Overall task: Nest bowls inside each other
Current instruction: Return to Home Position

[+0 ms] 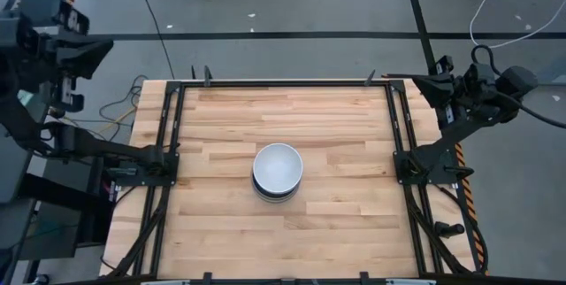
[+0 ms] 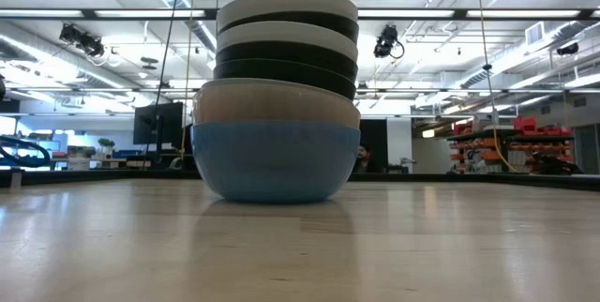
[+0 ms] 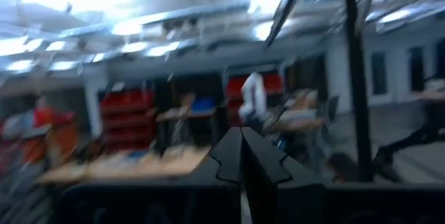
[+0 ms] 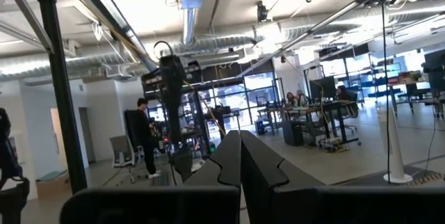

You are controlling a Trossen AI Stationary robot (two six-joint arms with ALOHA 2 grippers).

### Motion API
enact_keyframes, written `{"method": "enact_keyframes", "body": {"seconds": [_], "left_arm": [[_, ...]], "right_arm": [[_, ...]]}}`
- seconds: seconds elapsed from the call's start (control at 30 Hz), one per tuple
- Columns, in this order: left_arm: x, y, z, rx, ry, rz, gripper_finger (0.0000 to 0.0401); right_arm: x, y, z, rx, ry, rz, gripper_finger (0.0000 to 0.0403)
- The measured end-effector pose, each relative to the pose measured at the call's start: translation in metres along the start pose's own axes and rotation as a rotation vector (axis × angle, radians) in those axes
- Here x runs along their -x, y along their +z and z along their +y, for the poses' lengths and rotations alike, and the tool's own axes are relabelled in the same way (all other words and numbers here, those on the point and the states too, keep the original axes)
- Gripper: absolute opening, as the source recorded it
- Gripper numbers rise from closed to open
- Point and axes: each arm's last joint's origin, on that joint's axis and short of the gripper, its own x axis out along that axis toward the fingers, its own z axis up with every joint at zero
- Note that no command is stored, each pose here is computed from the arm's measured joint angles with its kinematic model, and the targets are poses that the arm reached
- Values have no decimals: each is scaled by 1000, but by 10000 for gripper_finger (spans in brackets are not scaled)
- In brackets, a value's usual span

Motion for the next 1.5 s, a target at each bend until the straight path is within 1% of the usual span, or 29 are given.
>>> {"method": "enact_keyframes", "body": {"seconds": [0.13,0.23,0.3,0.43,0.57,0.7,0.83,0.97,1.03,1.13,1.23,1.33,1.4,1.5], "left_arm": [[-17,2,0,-18,-72,-121,24],[-27,0,1,-50,-98,-183,30],[-34,-2,0,-59,-126,-213,33],[-45,-9,-2,-81,-242,-272,33],[-50,-24,-3,-65,-263,-267,23],[-45,-44,-4,-52,-221,-263,11],[-32,-68,-6,-22,-190,-272,9],[-16,-94,-9,10,-131,-278,24],[-9,-110,-10,47,-97,-262,33],[-2,-132,-11,79,-81,-262,41],[6,-150,-14,102,-80,-290,42],[16,-167,-16,113,-55,-304,36],[22,-178,-16,122,-30,-296,32],[33,-188,-18,129,9,-304,24]], "right_arm": [[0,1,0,-5,0,-6,6],[0,1,0,-21,3,-7,6],[0,1,0,-30,3,-7,7],[0,1,0,-44,-8,-13,7],[1,5,-2,-36,-21,-26,4],[2,11,-4,-33,-32,-41,6],[2,12,-4,-22,-47,-40,5],[2,11,-4,-21,-46,-32,5],[2,10,-4,-36,-45,-28,7],[2,9,-3,-50,-43,-12,8],[1,5,-1,-55,0,-4,6],[0,2,1,-42,48,-7,4],[-1,0,2,-33,59,-12,4],[0,2,2,-18,59,-33,5]]}}
